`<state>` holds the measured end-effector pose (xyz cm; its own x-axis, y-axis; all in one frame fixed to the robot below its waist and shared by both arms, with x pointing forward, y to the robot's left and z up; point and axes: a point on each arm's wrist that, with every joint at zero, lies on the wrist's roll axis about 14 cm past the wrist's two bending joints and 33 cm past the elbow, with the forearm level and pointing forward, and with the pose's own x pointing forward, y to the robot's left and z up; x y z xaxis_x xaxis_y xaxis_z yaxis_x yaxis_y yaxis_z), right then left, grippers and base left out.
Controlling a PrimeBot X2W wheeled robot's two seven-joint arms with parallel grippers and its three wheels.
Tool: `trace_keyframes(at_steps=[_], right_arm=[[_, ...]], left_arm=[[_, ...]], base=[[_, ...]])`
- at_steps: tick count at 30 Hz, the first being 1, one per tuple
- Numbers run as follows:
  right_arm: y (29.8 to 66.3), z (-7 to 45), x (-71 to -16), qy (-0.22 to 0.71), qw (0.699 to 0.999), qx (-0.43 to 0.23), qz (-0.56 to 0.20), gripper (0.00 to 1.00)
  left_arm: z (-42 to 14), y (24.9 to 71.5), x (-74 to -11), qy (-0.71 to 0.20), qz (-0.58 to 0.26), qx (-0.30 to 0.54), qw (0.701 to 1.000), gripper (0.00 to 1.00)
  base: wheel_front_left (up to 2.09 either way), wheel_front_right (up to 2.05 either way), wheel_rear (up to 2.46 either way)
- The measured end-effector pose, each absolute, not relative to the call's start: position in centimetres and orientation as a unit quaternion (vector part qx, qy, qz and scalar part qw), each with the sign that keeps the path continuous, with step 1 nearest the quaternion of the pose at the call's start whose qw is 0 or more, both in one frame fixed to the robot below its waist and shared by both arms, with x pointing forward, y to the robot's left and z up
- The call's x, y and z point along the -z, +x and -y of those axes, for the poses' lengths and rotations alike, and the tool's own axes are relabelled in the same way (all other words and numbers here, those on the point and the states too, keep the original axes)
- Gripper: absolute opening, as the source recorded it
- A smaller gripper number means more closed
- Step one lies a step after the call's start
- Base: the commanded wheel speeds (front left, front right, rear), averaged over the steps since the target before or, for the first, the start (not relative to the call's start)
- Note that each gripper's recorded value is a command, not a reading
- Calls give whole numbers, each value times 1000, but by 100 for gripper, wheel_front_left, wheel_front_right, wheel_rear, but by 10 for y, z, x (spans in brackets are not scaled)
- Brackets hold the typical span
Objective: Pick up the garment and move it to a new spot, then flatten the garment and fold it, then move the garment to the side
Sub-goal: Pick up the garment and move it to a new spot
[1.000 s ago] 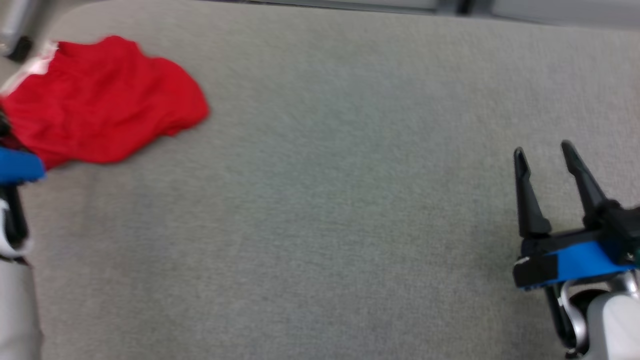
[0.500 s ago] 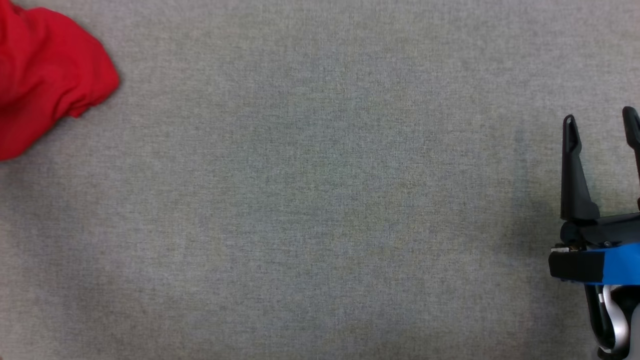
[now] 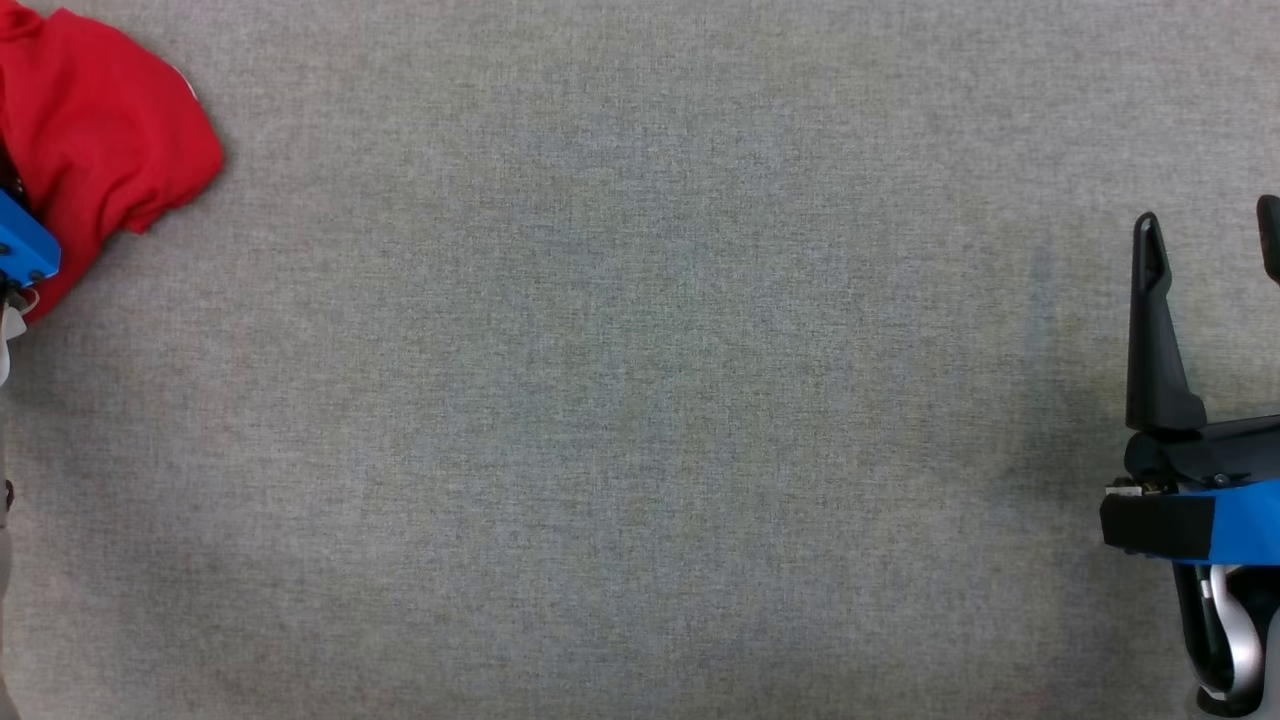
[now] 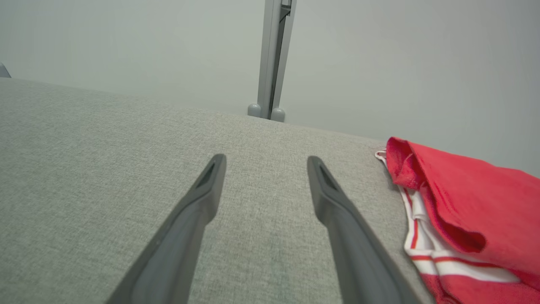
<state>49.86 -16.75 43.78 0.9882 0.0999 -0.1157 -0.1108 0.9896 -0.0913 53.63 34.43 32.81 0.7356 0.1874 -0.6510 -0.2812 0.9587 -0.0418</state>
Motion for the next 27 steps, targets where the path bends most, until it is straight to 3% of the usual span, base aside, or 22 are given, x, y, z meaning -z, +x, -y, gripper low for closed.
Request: trace_keyframes(at_steps=[1,2,10,19,27], right_arm=[[499,168,-440,-49,996,-53,-53,100],[498,167,-441,-49,996,-53,-52,100],[491,174,-458,-41,998,-44,-35,100],[475,181,-489,-14,999,-33,3,100],[445,201,-501,11,1000,-5,14,100]], left_arm=[[-345,536,-329,-70,-342,-126,929,5],[-344,535,-329,-69,-343,-125,928,0],[-345,544,-365,-47,-277,-112,953,0],[-329,584,-489,-22,-82,-72,994,0],[-253,608,-611,4,76,32,997,0]], base=[[0,0,0],[0,0,0],[0,0,0],[0,0,0],[0,0,0]])
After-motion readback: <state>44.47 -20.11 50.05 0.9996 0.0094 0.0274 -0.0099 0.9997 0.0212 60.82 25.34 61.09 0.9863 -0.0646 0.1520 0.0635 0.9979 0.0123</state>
